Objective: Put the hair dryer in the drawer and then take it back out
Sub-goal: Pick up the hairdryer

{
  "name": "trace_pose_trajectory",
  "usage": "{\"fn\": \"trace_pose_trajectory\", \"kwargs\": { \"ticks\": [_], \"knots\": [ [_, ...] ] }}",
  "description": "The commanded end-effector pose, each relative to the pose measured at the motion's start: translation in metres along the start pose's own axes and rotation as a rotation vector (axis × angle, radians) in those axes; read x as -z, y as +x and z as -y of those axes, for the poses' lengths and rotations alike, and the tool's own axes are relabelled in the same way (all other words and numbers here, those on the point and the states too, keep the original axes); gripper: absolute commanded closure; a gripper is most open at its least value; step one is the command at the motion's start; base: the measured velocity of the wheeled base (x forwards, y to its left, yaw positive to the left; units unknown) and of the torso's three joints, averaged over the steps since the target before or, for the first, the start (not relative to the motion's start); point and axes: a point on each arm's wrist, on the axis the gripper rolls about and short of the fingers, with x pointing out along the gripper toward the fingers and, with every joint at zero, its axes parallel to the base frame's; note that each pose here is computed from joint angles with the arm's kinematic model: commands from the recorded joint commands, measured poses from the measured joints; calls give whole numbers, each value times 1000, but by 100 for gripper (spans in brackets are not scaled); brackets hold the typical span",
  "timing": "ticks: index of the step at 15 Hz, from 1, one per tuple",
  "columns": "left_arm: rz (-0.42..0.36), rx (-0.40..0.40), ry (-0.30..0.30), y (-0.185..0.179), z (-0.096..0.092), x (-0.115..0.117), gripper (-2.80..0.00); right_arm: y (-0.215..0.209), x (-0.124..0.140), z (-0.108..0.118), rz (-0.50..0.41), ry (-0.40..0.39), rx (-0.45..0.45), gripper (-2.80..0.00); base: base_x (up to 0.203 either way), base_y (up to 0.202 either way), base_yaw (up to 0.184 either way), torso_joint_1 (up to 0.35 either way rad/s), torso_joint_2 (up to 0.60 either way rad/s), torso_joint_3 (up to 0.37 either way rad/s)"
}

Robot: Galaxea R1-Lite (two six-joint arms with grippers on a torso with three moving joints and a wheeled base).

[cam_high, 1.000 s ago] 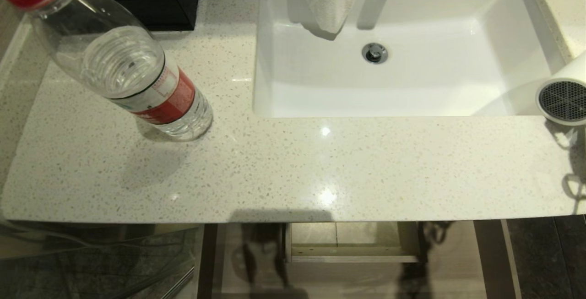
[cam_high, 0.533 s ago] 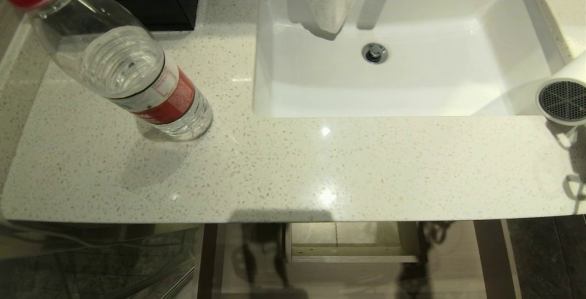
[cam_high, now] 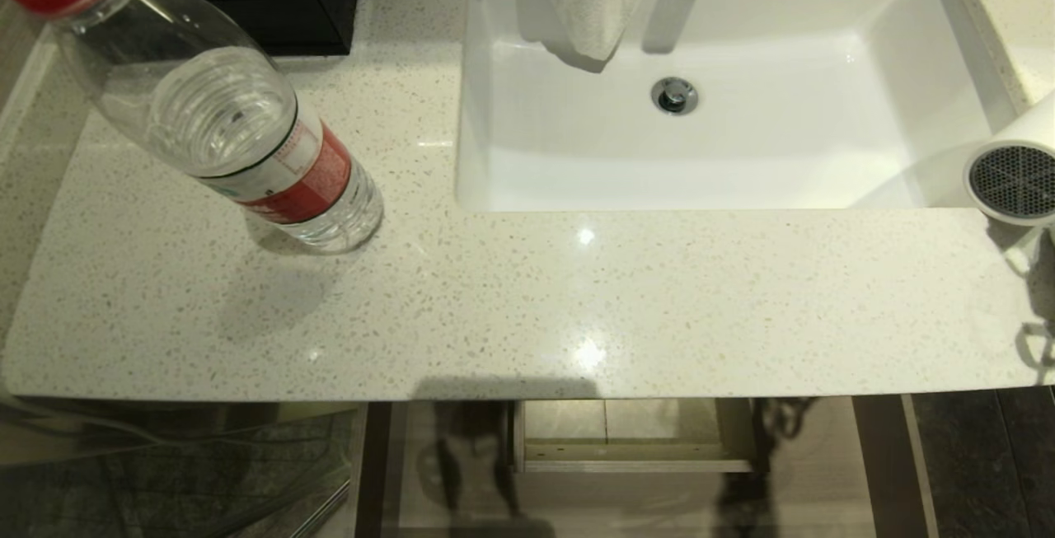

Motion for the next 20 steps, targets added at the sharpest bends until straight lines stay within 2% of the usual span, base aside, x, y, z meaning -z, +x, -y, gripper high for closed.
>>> {"fn": "trace_pose_trajectory", "kwargs": {
  "ticks": [1, 8, 9, 11, 20],
  "knots": [
    [0, 0, 0, 0, 0, 0, 0, 0, 0, 0, -3, -2, 0, -280, 0, 0, 0, 0, 0, 0],
    [1, 0, 0, 0, 0, 0, 0, 0, 1, 0, -4, 1, -1, -280, 0, 0, 0, 0, 0, 0],
    [0, 0, 0, 0, 0, 0, 0, 0, 0, 0, -2, 11, 2, 0, 0, 0, 0, 0, 0, 0],
    [0, 0, 0, 0, 0, 0, 0, 0, 1, 0, -12, 48, 1, 0, 0, 0, 0, 0, 0, 0],
    [0, 0, 0, 0, 0, 0, 0, -4, -2, 2, -4, 47, 11, 0, 0, 0, 0, 0, 0, 0]
  ]
}}
